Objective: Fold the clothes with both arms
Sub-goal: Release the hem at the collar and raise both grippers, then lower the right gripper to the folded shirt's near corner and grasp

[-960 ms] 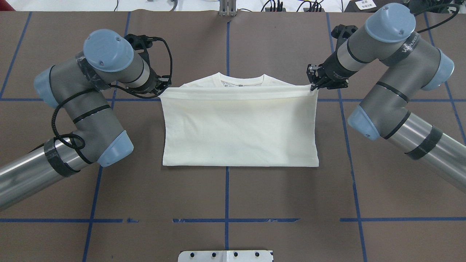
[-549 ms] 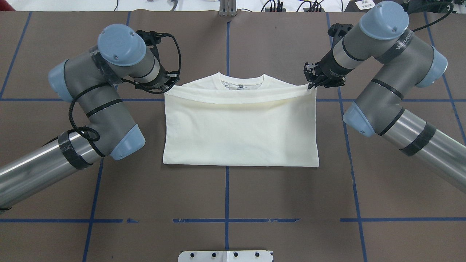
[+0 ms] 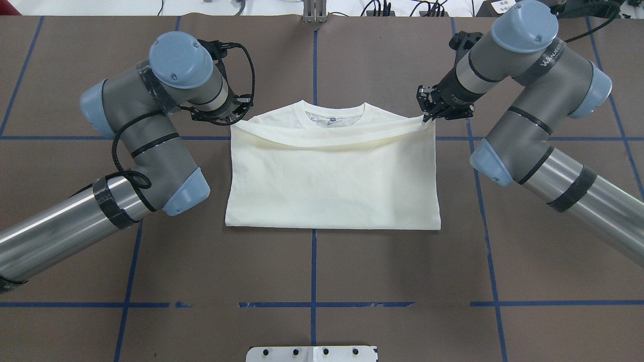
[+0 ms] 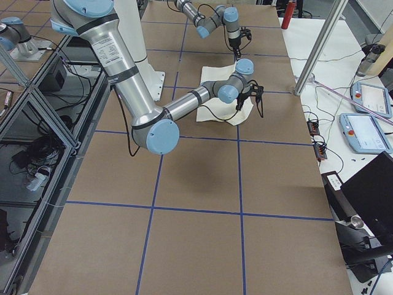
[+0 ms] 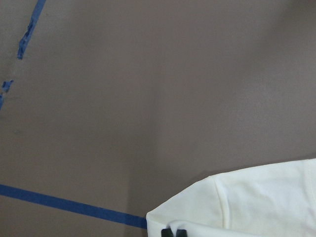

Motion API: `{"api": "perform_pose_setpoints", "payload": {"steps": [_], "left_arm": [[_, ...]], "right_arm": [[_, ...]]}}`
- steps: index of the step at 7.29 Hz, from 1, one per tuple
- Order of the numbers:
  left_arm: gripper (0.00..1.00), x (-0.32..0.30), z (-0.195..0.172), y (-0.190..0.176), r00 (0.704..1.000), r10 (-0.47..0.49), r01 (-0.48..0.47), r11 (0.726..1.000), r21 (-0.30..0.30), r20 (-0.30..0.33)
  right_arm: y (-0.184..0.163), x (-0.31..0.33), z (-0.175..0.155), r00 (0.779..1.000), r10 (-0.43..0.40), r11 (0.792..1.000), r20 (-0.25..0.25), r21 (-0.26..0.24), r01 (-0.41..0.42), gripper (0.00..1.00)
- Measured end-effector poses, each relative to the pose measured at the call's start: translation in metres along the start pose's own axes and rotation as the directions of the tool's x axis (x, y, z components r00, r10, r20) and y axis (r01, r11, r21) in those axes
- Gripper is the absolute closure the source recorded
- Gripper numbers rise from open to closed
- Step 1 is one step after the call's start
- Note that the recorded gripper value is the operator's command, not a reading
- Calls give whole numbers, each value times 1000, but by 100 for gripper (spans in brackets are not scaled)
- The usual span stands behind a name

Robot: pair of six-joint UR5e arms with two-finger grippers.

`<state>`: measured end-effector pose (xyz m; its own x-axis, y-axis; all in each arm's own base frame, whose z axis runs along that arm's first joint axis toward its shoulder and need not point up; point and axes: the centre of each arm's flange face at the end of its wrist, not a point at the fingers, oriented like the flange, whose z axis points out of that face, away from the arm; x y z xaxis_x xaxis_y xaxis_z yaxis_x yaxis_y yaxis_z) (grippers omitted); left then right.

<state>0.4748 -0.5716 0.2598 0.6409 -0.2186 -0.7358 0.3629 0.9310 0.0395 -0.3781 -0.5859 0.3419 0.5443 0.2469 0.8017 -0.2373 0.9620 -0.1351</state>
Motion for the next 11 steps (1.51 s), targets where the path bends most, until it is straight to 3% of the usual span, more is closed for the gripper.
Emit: {"api": "perform_pose_setpoints", "payload": {"steps": [2, 4, 6, 8, 9, 11], "left_arm": [[0, 4, -9, 1, 1000, -1, 1, 1000, 4, -9], [0, 5, -26, 4, 999, 3, -3, 1000, 9, -34], [0, 0, -36, 7, 999, 2, -1, 1000, 13, -48], [0, -4, -38, 9, 999, 1, 0, 1000, 14, -52], [0, -4, -39, 9, 999, 1, -1, 1000, 14, -53], [0, -4, -40, 10, 999, 2, -1, 1000, 14, -54]], "right_arm": [[17, 2, -9, 999, -49, 999, 20, -3, 49, 0], [63, 24, -11, 998, -65, 997, 28, -32, 66, 0], [133, 60, -8, 997, -79, 995, 5, -67, 79, 0], [188, 59, 20, 993, -113, 992, -37, -59, 110, 2], [200, 59, 35, 991, -125, 991, -58, -57, 121, 14], [208, 63, 51, 988, -131, 990, -84, -62, 126, 15]]}}
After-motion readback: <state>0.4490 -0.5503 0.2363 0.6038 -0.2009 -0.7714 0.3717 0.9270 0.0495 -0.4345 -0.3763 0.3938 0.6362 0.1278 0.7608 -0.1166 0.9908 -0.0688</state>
